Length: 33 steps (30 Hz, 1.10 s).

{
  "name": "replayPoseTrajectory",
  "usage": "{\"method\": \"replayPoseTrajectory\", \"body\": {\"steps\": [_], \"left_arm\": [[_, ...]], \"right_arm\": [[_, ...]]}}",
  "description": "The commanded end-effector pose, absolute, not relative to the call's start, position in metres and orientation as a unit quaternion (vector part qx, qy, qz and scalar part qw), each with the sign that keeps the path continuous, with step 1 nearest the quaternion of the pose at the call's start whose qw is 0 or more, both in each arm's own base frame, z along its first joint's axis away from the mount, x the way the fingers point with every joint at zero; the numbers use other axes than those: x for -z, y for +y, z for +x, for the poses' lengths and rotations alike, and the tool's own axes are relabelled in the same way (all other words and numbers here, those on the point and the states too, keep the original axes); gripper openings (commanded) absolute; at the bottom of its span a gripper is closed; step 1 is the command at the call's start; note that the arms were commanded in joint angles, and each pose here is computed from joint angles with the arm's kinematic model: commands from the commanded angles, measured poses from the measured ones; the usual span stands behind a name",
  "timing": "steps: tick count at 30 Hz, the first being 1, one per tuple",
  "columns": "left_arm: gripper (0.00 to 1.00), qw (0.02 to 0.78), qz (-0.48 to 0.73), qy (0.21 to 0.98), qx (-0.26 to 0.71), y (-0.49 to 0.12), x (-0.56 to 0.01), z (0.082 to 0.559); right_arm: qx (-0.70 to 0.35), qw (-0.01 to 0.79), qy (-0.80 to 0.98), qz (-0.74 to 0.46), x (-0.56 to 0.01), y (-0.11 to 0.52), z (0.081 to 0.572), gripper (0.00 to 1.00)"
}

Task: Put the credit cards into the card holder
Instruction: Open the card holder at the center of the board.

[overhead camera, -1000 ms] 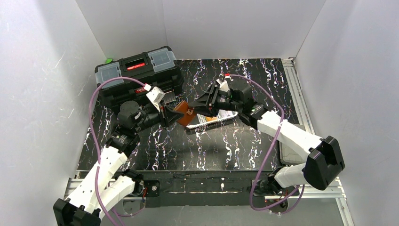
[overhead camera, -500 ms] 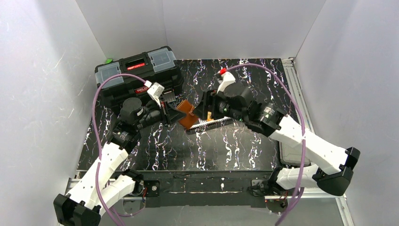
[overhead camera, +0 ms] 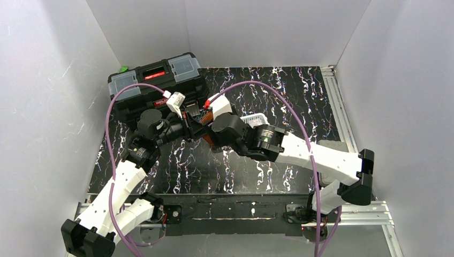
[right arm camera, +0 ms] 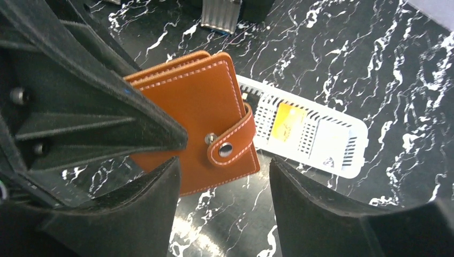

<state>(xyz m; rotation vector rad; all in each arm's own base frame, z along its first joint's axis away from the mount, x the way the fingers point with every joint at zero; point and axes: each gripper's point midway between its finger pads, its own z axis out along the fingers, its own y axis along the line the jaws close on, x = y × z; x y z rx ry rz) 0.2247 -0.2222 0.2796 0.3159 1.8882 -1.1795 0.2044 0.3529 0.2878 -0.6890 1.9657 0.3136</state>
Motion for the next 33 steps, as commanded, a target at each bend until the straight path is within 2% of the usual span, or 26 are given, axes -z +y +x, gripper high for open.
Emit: {"method": "replayPoseTrajectory", "body": {"steps": [1, 17, 24, 27, 28, 33], "left_arm": [[0.0, 0.44, 0.135, 0.741, 0.489, -0.223, -0.299, 0.218], [0.0, 0.447, 0.149, 0.725, 0.502, -0.224, -0.305, 0.211], [0.0, 0.441, 0.154, 0.726, 0.505, -0.225, -0.301, 0.207], [0.0, 0.433, 0.156, 0.728, 0.508, -0.227, -0.295, 0.206], [0.0, 0.431, 0.156, 0.728, 0.51, -0.227, -0.294, 0.206], [0.0, 0.423, 0.163, 0.728, 0.513, -0.228, -0.289, 0.202]], "right_arm": [[-0.089, 0.549, 0.787, -0.268, -0.323, 0.349, 0.221, 0.66], [-0.027, 0.572, 0.78, -0.252, -0.327, 0.34, 0.238, 0.39], [-0.052, 0.57, 0.785, -0.237, -0.331, 0.326, 0.238, 0.33], [-0.073, 0.565, 0.785, -0.242, -0.335, 0.327, 0.239, 0.18], [-0.077, 0.563, 0.785, -0.247, -0.336, 0.328, 0.239, 0.16], [-0.086, 0.547, 0.784, -0.281, -0.333, 0.328, 0.235, 0.14]]}}
